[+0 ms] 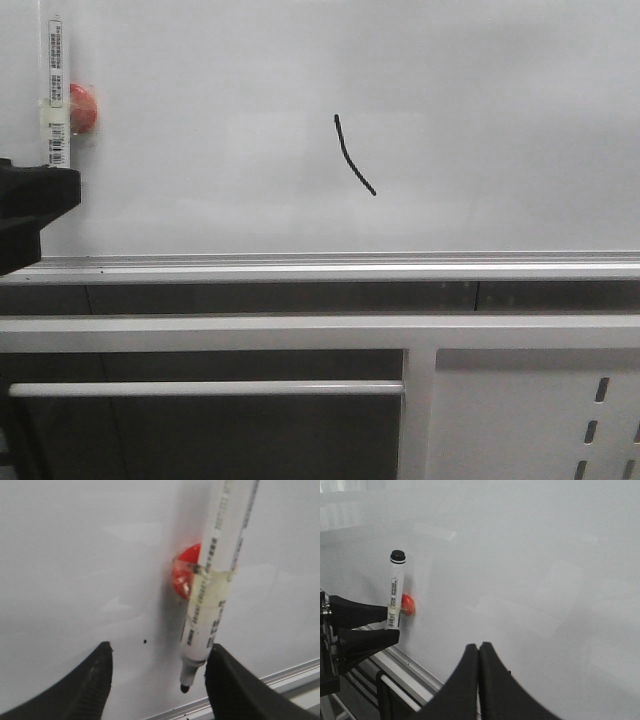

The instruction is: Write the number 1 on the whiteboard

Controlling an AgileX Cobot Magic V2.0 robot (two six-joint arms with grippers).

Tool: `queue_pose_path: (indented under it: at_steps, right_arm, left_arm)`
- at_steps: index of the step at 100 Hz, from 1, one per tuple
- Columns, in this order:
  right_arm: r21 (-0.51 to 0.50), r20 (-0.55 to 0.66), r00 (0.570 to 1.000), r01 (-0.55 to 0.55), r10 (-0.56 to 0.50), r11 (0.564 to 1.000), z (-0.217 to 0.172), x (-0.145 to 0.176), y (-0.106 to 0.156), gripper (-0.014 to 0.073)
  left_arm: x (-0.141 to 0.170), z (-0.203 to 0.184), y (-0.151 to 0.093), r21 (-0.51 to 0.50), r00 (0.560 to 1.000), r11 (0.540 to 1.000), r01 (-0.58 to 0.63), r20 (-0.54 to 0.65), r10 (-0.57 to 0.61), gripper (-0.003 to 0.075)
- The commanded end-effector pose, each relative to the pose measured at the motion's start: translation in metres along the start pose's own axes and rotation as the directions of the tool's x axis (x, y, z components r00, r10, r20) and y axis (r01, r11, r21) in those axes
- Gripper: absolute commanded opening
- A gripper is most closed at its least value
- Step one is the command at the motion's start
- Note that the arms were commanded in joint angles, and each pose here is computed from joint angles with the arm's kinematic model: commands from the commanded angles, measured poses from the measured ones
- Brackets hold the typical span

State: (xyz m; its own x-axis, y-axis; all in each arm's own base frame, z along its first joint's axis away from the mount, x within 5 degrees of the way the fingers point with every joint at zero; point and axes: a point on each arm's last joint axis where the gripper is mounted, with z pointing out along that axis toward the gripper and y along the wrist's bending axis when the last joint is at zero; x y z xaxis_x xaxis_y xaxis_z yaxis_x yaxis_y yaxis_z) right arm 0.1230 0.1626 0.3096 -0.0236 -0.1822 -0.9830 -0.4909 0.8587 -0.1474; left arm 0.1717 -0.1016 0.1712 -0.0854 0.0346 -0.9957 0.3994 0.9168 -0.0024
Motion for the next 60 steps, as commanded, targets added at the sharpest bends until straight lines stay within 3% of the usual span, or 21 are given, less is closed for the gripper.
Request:
queue_pose_path:
  at_steps: [1, 33, 60]
  right_arm:
    - [0.021, 0.073, 0.997, 0.017, -0.019, 1.000, -0.003, -0.015, -0.005, -0.0079]
    - [0.021, 0.073, 0.997, 0.017, -0.019, 1.000, -0.003, -0.015, -0.005, -0.0079]
    - [0.004, 0.078, 0.997, 0.019, -0.019, 1.000, -0.005, -0.016, -0.001, -0.0079]
  left_arm:
    - [-0.025, -0.004, 0.002, -0.014, 0.970, 1.000, 0.014, 0.244, -0.011, 0.0388]
    - [-0.044, -0.017, -0.002, 0.057, 0.939, 0.998, -0.003, 0.343, -0.016, 0.0388]
    - [-0.035, -0.041, 0.003, 0.056, 0.942, 0.998, -0.005, 0.334, -0.014, 0.0367]
